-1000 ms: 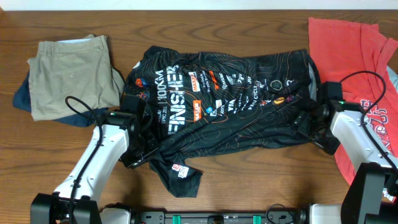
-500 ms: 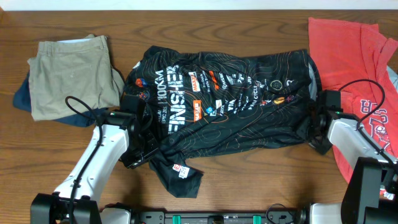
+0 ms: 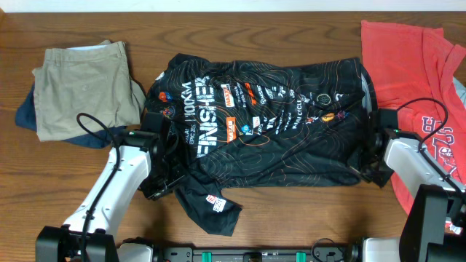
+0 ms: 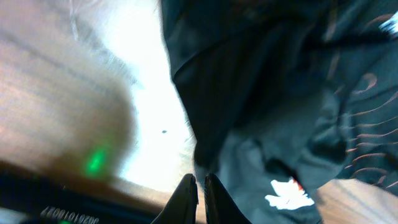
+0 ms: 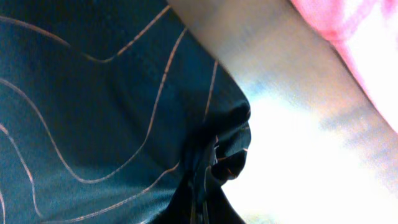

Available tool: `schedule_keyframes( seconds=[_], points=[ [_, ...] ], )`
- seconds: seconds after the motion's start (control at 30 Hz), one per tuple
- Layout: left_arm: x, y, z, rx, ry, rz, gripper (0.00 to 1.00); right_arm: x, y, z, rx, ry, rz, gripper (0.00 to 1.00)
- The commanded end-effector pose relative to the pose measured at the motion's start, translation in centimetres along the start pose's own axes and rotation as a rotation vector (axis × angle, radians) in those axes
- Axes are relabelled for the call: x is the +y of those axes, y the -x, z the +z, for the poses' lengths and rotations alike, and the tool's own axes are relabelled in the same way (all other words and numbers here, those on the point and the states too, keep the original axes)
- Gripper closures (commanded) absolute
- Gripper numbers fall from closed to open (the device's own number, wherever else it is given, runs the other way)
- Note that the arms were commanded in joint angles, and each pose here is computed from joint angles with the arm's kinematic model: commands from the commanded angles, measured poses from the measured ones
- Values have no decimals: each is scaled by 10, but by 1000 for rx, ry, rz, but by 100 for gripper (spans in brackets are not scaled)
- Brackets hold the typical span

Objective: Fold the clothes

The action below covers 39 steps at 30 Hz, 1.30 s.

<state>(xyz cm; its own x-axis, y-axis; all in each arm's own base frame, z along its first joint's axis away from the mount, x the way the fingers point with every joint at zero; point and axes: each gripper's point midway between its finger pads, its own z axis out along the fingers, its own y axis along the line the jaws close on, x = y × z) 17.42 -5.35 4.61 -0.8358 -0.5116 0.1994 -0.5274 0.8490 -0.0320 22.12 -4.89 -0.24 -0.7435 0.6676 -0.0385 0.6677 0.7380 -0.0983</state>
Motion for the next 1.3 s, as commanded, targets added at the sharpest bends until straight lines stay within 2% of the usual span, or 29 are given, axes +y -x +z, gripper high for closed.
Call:
schedule_keyframes(
  seconds=[0.0,0.23,0.27,0.4,0.53,0.63,0.8,0.97,1.27],
  points=[
    [8,-7,1,24,36,3,91,-7,19,-19,-63,4,36,99],
    [18,-19,0,72,74,24,91,-30,29,-23,-79,-13,105,99],
    [18,-18,0,72,74,24,89,-31,29,-23,-77,-12,111,99],
    [6,-22,0,96,11,24,65,-31,29,-23,-71,2,98,99],
    [-17,-26,-1,131,-104,37,54,-30,29,-23,-68,8,97,99],
    [-25,-23,0,107,-123,68,42,-29,29,-23,-66,11,93,99],
    [-44,-17,5,48,-144,135,38,-29,29,-23,-66,12,87,99],
    [-44,-11,16,-3,-65,110,33,-28,28,-23,-64,14,75,98],
    [-39,1,46,-6,57,99,32,-28,28,-23,-64,14,68,98]
  ],
)
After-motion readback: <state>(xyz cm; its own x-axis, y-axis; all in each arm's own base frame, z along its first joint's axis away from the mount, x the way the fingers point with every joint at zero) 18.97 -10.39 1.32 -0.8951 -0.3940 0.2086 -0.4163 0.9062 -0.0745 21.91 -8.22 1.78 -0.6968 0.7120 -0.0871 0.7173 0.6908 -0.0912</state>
